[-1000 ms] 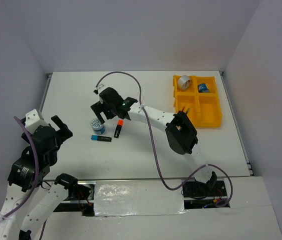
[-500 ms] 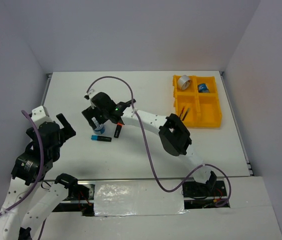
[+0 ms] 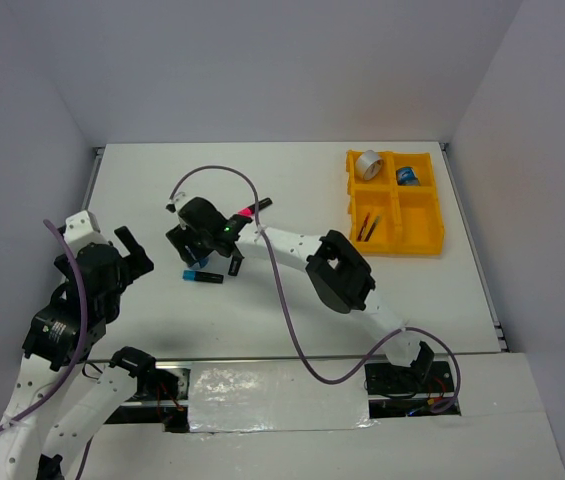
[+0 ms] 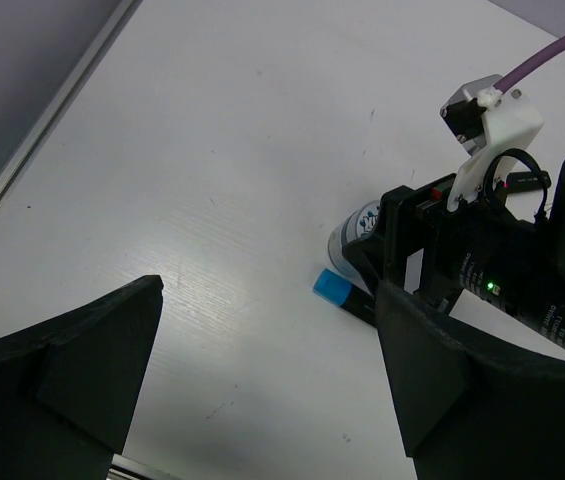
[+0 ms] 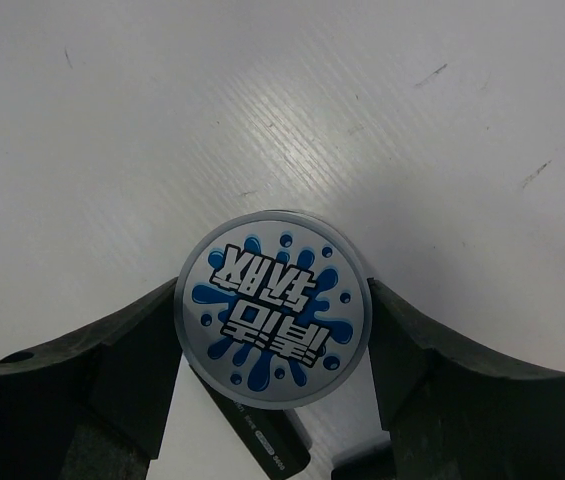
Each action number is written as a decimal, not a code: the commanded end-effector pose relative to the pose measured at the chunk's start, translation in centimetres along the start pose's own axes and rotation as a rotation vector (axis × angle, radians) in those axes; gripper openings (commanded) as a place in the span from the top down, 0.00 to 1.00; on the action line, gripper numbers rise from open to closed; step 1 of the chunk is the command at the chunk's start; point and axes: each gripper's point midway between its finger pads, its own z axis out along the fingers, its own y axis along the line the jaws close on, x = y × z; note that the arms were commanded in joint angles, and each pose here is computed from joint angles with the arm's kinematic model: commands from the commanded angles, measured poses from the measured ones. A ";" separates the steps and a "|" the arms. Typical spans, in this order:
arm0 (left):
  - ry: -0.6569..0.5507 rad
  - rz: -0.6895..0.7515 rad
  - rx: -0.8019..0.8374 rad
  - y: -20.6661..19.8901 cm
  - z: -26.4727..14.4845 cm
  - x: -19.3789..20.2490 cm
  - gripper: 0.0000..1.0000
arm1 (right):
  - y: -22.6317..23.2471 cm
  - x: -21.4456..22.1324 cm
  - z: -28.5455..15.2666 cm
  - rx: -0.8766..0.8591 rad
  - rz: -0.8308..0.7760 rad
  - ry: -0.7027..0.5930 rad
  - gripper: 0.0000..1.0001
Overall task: Sort the stationery into containers
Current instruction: Pick up the stationery from the center of the board, then place the stationery in the storage box, then pick up the pen from the center of the board, then place the pen in the storage box.
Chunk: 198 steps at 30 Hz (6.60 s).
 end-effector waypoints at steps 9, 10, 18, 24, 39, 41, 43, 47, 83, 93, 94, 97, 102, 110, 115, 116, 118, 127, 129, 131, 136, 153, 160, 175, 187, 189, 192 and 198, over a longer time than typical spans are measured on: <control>-0.034 0.003 0.038 -0.7 -0.1 -1.0 0.01 | 0.1 -8.7 -7.9 -0.052 0.025 -0.228 0.96; -0.035 0.000 0.039 -0.7 -0.1 -1.0 0.01 | -0.7 -10.8 -10.5 -0.036 0.043 -0.277 0.96; -0.046 -0.003 0.052 -0.7 -0.4 -1.2 0.01 | -21.5 -11.9 -25.4 0.384 0.377 -0.463 1.00; -0.043 0.005 0.070 -1.0 -0.4 -1.1 0.01 | -39.0 -4.5 -36.4 0.966 0.669 -0.533 1.00; 0.001 0.060 0.145 -2.8 0.3 -0.3 0.01 | -57.3 1.0 -35.8 1.385 0.736 -0.381 1.00; 0.007 0.069 0.150 -3.0 0.4 -0.1 0.01 | -57.9 1.6 -35.8 1.394 0.747 -0.387 1.00; 0.014 0.075 0.165 -3.3 0.4 0.0 0.01 | -58.6 2.1 -35.9 1.394 0.744 -0.403 1.00; 0.032 0.090 0.185 -3.8 0.6 0.4 0.01 | -59.8 2.2 -35.6 1.382 0.732 -0.404 1.00; 0.022 0.087 0.221 -4.2 0.2 0.2 0.01 | -62.4 10.3 -30.5 1.164 0.830 -0.223 0.35; 0.031 0.095 0.218 -4.2 0.4 0.4 0.01 | -60.6 4.0 -34.0 1.085 0.855 -0.374 0.00; 0.030 0.093 0.215 -4.2 0.4 0.4 0.01 | -60.1 3.6 -34.2 1.081 0.854 -0.372 0.00; 0.031 0.091 0.210 -4.1 0.5 0.4 0.01 | -57.7 0.8 -34.7 1.032 0.816 -0.403 0.00; 0.028 0.085 0.164 -3.5 0.8 0.2 0.01 | -47.5 -5.2 -33.3 0.876 0.693 -0.426 0.00; 0.053 0.070 0.030 -1.6 2.1 0.4 0.01 | -24.8 -5.5 -24.2 0.546 0.447 -0.268 0.00; 0.033 0.044 0.009 -0.9 2.1 -0.2 0.01 | -13.7 -1.9 -17.7 0.536 0.463 -0.213 0.00; 0.033 0.042 0.014 -0.9 2.2 -0.1 0.01 | -11.5 -1.2 -16.0 0.569 0.468 -0.212 0.00; 0.028 0.035 0.019 -0.9 2.0 -0.2 0.01 | -10.1 0.2 -14.2 0.568 0.506 -0.164 0.00; 0.023 0.036 0.049 -1.3 1.8 -0.1 0.01 | -6.7 3.9 -6.8 0.470 0.561 -0.052 0.04; 0.020 0.034 0.049 -1.3 1.7 -0.2 0.01 | -6.7 4.7 -5.7 0.483 0.557 -0.026 0.06; 0.020 0.036 0.054 -1.3 1.7 -0.1 0.01 | -6.9 5.2 -4.9 0.488 0.557 -0.011 0.07; 0.020 0.039 0.061 -1.4 1.6 -0.2 0.01 | -8.0 5.8 -3.8 0.496 0.574 0.005 0.15; 0.016 0.043 0.091 -1.9 1.3 -0.1 0.01 | -10.2 8.5 -5.5 0.523 0.478 0.094 0.77; 0.007 0.038 0.098 -1.9 1.0 -0.3 0.01 | -8.8 7.0 -7.4 0.360 0.369 0.047 0.82; 0.008 0.045 0.105 -2.1 0.9 -0.2 0.01 | -25.0 2.7 -26.0 0.652 0.434 -0.248 0.81; 0.014 0.052 0.113 -2.3 0.9 -0.1 0.01 | -42.8 8.4 -38.5 1.227 0.691 -0.299 0.79; 0.009 0.049 0.113 -2.2 0.8 -0.2 0.01 | -43.7 10.3 -38.3 1.274 0.731 -0.245 0.79; -0.002 0.042 0.116 -2.1 0.6 -0.4 0.01 | -45.0 12.9 -37.9 1.322 0.780 -0.165 0.79; -0.006 0.046 0.128 -2.3 0.4 -0.4 0.01 | -45.4 17.1 -38.5 1.443 0.823 -0.062 0.80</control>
